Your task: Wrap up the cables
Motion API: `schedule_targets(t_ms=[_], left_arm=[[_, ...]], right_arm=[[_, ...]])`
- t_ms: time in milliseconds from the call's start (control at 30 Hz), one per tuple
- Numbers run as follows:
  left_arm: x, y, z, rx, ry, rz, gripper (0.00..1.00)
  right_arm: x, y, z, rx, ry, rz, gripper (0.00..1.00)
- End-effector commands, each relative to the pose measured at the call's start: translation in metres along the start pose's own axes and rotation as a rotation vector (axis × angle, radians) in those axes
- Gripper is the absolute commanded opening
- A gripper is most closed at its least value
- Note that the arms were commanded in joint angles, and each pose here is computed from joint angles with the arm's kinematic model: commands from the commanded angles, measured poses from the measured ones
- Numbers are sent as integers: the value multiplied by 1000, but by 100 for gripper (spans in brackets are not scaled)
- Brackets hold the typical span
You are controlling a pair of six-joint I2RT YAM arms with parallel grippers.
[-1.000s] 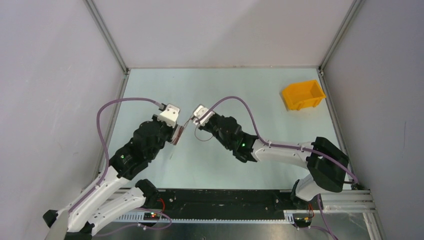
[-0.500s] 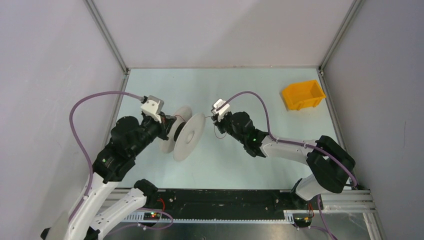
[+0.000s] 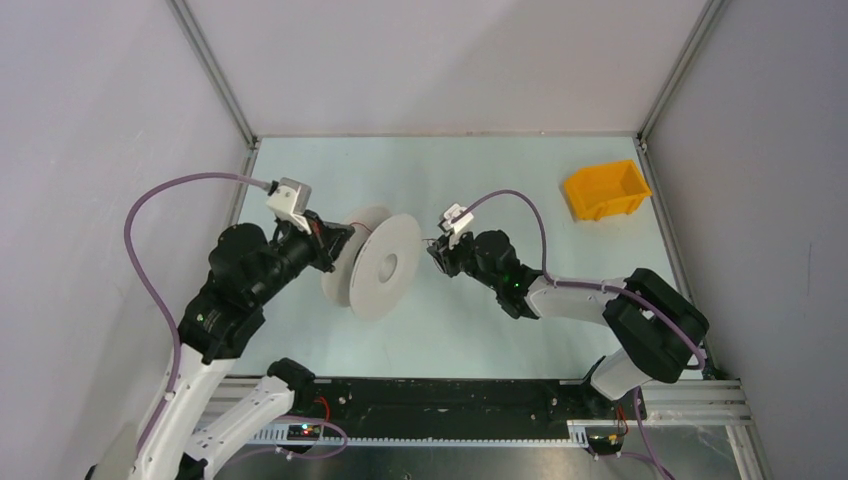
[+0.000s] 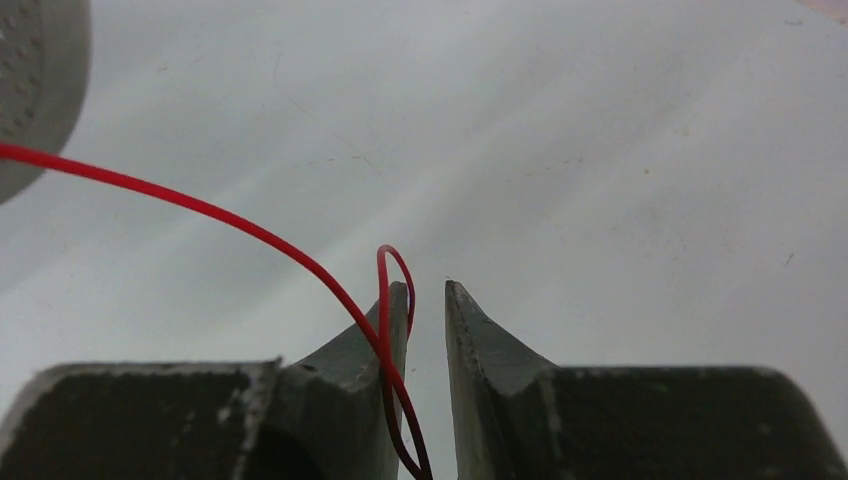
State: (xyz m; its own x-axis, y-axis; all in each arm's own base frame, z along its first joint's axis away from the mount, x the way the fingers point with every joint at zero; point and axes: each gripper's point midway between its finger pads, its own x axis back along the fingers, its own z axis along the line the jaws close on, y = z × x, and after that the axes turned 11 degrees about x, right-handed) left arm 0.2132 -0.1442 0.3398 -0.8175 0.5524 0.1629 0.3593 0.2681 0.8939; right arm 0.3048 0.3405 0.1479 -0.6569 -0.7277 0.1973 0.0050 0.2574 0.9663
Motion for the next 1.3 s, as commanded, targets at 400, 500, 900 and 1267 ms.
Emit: schedule_targets(t_ms=[400, 500, 900, 1267], left_arm=[[18, 64, 1, 33, 59, -230, 0], [18, 62, 3, 38, 68, -229, 0], [26, 71, 18, 11, 147, -262, 0], [21, 65, 5, 35, 76, -225, 0]], right_arm=[[4, -7, -1, -71, 8, -24, 24], [6, -9, -2, -74, 5, -21, 24], [17, -24, -25, -121, -62, 13, 24], [20, -10, -17, -132, -3, -59, 23]])
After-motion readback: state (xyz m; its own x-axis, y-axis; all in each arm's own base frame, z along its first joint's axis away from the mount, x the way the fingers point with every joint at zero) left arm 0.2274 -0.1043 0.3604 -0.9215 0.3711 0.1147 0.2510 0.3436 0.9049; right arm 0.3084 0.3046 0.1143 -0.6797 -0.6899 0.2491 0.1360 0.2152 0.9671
